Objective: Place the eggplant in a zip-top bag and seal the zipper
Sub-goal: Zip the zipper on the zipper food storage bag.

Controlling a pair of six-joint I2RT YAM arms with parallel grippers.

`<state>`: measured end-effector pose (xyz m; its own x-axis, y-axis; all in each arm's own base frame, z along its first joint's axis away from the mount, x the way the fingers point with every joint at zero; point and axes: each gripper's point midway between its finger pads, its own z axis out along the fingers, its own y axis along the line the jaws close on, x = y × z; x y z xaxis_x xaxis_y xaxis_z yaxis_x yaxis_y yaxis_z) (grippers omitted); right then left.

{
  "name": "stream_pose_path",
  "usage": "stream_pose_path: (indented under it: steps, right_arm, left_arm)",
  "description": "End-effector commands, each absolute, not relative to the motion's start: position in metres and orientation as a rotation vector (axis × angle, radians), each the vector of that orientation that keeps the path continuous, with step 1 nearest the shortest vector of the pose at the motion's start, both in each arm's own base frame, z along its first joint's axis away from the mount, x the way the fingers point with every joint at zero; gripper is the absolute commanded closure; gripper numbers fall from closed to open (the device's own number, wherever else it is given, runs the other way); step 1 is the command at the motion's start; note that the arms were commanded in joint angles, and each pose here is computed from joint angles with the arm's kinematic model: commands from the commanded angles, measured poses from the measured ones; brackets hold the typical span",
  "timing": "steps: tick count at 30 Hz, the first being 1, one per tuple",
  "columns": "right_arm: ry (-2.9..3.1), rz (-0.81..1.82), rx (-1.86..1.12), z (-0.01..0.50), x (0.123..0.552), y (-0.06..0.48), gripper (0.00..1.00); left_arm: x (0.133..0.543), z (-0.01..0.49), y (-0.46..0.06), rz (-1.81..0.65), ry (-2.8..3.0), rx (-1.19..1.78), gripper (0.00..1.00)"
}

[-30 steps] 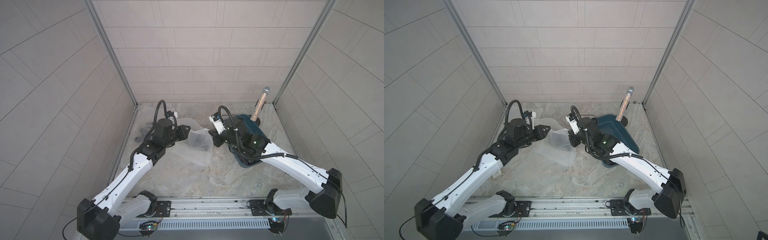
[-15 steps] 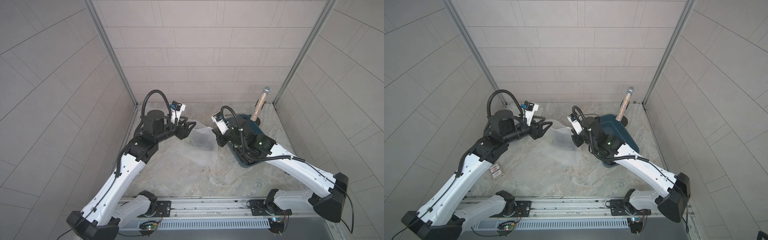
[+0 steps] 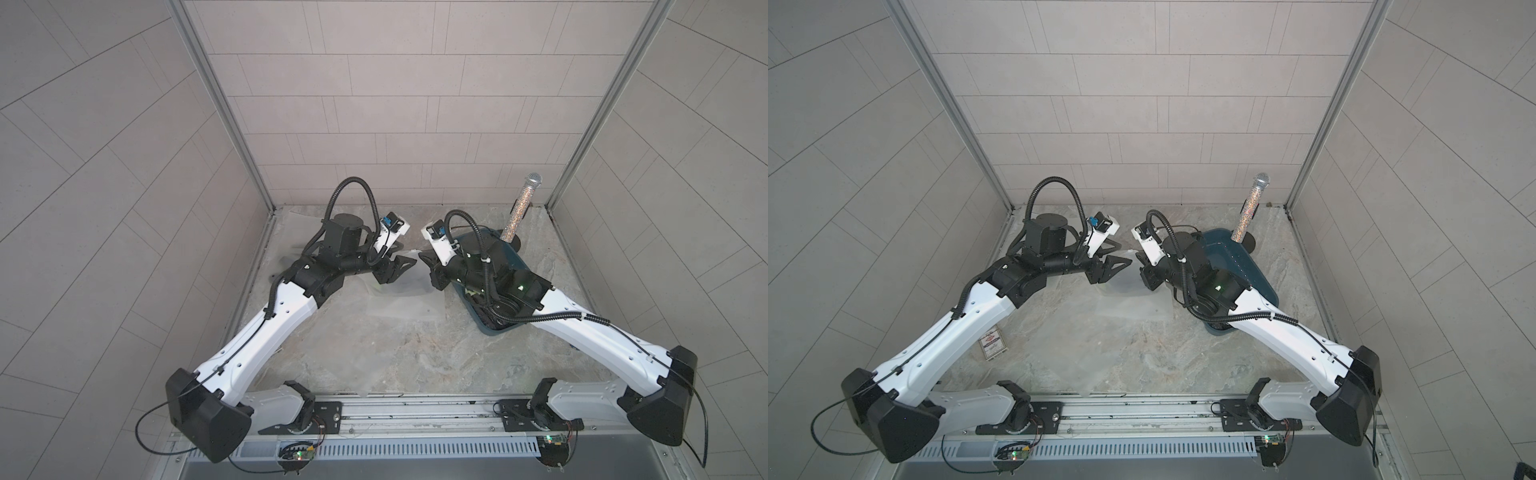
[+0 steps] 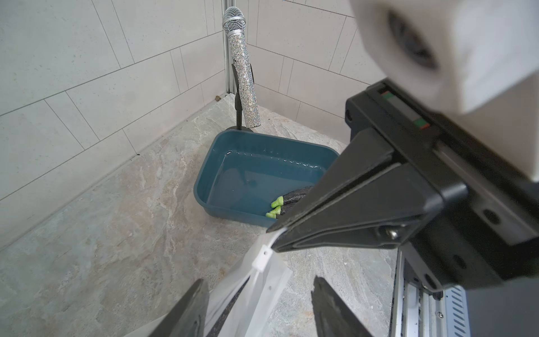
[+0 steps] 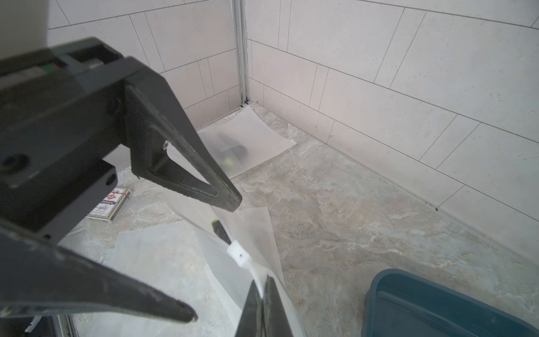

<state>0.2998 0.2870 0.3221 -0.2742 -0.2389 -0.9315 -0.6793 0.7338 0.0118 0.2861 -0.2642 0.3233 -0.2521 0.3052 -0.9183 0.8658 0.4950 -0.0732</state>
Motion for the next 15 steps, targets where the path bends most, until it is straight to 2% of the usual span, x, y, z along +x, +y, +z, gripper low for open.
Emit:
stream_pose_path:
  steps: [1,9,13,15]
  right_arm:
    - [1.808,0.532,-0.726,0.328,0.299,0.293,1.00]
    - [1.811,0.555,-0.776,0.322,0.293,0.296,1.00]
    - [1.812,0.562,-0.795,0.321,0.290,0.297,1.00]
    - [1.815,0.560,-0.803,0.320,0.290,0.298,1.00]
  left_arm:
    - [0.287,0.334,-0.268,-0.717,1.735,1.025,0.41]
    - [0.296,0.328,-0.266,-0.652,1.744,1.031,0.43]
    - [0.298,0.325,-0.269,-0.665,1.748,1.036,0.47]
    - [0.298,0.326,-0.270,-0.670,1.742,1.037,0.52]
